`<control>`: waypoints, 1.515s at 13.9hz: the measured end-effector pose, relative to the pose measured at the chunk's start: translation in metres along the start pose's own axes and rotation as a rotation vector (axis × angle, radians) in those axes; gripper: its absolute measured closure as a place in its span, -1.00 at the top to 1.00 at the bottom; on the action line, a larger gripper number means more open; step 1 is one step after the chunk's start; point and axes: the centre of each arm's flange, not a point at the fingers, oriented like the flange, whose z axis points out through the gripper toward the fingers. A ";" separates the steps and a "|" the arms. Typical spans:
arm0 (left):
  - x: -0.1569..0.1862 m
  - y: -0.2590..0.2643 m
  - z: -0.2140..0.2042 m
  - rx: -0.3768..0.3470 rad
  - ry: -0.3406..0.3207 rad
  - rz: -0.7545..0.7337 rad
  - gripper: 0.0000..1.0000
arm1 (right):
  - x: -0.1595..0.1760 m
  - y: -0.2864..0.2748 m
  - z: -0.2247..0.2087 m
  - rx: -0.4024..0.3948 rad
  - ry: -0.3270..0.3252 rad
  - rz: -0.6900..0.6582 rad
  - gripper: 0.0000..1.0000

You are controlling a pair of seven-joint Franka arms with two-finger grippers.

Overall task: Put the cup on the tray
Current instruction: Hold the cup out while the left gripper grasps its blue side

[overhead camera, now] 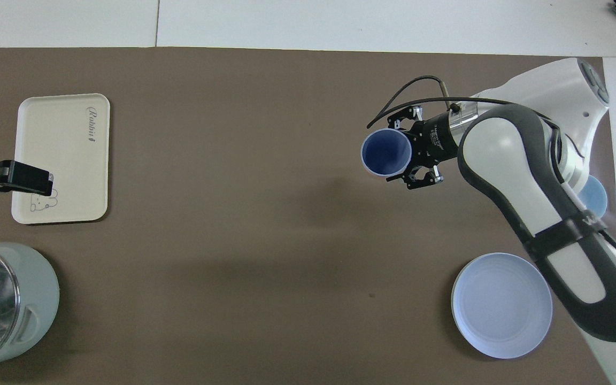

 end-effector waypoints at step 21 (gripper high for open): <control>-0.010 0.317 0.087 -0.471 0.412 -0.394 0.55 | -0.083 -0.013 0.023 0.122 0.026 0.057 0.60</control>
